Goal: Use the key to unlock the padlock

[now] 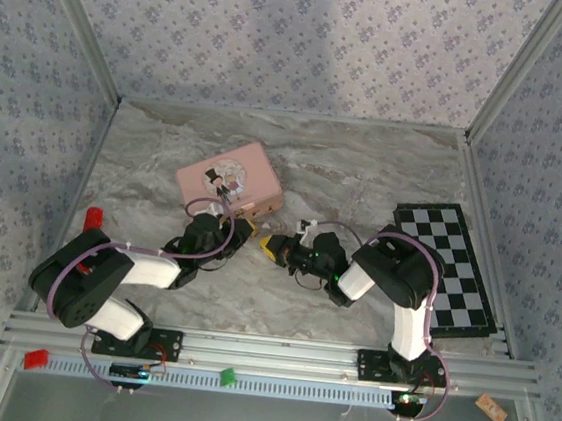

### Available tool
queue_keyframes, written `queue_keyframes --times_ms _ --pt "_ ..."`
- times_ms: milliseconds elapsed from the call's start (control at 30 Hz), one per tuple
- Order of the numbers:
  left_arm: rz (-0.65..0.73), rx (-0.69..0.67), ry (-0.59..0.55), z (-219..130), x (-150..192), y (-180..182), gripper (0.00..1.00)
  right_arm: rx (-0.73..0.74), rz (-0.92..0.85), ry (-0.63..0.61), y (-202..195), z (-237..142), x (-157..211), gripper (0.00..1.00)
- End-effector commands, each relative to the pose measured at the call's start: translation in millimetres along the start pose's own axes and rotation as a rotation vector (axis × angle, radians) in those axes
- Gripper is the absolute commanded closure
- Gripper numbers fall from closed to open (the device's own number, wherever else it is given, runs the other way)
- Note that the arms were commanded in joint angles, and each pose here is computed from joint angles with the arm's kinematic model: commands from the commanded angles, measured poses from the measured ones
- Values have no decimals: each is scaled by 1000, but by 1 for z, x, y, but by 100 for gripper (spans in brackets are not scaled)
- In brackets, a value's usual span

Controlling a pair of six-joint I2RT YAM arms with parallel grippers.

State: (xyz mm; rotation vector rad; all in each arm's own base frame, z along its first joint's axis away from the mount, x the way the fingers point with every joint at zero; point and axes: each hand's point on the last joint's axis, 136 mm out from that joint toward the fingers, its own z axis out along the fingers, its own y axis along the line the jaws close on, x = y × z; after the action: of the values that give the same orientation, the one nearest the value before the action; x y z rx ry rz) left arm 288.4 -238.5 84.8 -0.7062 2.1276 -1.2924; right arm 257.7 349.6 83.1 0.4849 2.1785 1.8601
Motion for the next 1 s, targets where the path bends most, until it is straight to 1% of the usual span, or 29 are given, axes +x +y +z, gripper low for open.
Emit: queue_keyframes --times_ms 0,467,767,967 --pt "-54 133 108 -2 20 -32 100 -66 -6 3 23 3 -3 100" --pt "-62 181 90 -6 17 -39 100 -78 -3 0 28 1 -5 100" --pt "-68 172 65 -8 13 -35 100 -78 -9 -8 29 -3 -5 100" --pt "-64 189 67 -9 13 -40 100 -84 -9 -2 31 -2 -4 100"
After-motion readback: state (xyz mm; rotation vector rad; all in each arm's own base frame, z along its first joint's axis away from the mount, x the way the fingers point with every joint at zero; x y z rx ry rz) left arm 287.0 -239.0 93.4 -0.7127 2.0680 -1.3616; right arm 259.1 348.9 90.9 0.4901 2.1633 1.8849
